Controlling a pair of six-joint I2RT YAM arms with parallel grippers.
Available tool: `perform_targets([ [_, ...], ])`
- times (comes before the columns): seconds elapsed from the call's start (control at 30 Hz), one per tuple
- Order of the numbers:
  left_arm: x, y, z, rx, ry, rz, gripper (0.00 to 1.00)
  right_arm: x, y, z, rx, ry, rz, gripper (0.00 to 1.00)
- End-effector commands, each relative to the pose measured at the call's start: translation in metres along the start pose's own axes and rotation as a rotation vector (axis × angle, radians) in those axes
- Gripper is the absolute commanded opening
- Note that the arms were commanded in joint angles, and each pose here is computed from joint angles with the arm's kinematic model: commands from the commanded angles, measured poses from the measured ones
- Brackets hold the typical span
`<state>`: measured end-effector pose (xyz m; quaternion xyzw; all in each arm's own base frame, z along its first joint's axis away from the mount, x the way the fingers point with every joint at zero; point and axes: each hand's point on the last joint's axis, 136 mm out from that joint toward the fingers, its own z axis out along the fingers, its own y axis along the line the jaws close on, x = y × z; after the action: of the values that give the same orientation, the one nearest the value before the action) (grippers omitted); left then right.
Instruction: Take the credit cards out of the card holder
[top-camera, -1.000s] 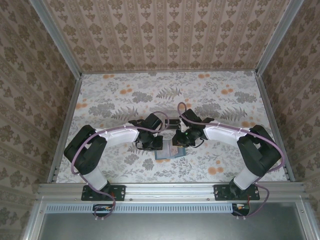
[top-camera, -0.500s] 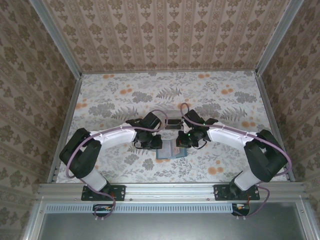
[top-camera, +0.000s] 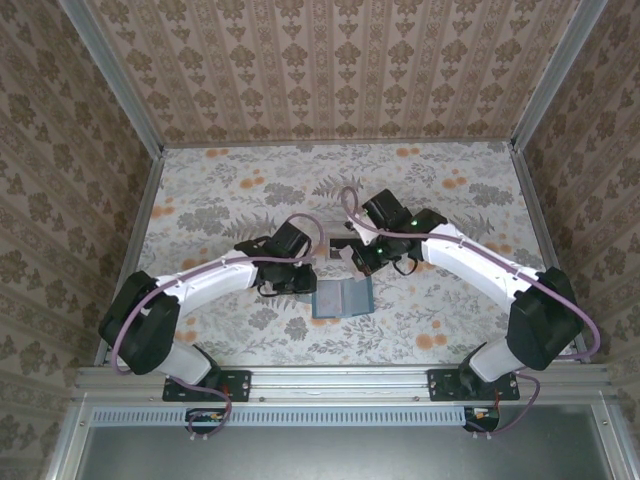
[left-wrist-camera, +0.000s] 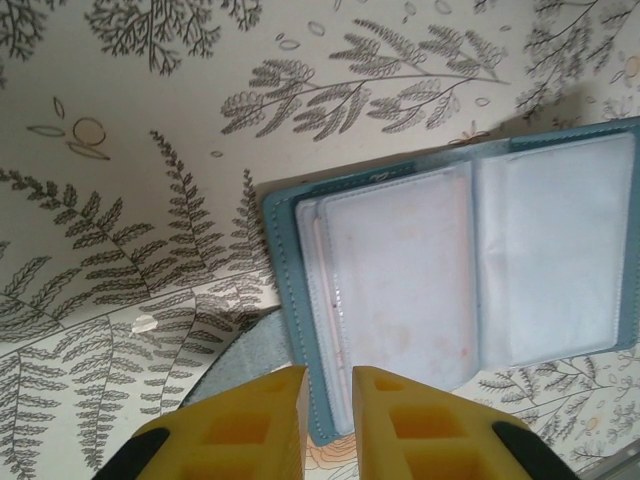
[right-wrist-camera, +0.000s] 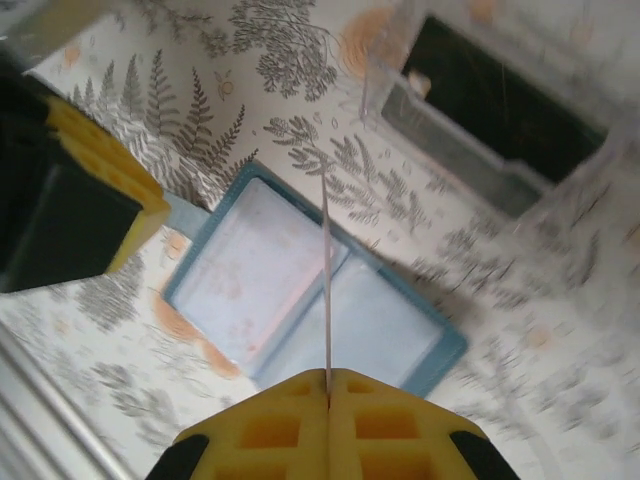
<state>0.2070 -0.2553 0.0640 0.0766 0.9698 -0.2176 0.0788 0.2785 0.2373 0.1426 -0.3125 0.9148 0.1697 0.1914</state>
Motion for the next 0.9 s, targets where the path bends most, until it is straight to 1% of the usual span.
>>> perform_targets([
  [0.0,0.002,0.007,-0.001,-0.019,-0.006,-0.005,0.21,0.000,-0.021,-0.003,0.103,0.071,-0.395,0.00],
  [0.03,0.003,0.008,0.000,-0.020,-0.004,-0.007,0.21,-0.004,-0.026,-0.003,0.126,0.083,-0.464,0.00],
  [0.13,0.003,0.009,0.001,-0.019,-0.005,-0.012,0.21,-0.020,-0.041,-0.002,0.168,0.102,-0.589,0.00],
  [0.33,0.006,0.014,0.000,-0.031,0.004,-0.015,0.21,-0.047,-0.052,0.002,0.131,0.140,-0.736,0.00],
  [0.43,0.008,0.017,0.000,-0.034,0.005,-0.026,0.21,-0.057,-0.056,0.008,0.103,0.154,-0.780,0.00],
  [0.63,0.009,0.019,0.001,-0.037,0.004,-0.042,0.21,-0.070,-0.064,0.023,0.062,0.199,-0.813,0.00],
  [0.87,0.009,0.024,-0.001,-0.045,0.000,-0.055,0.21,-0.075,-0.067,0.042,0.009,0.250,-0.814,0.00],
])
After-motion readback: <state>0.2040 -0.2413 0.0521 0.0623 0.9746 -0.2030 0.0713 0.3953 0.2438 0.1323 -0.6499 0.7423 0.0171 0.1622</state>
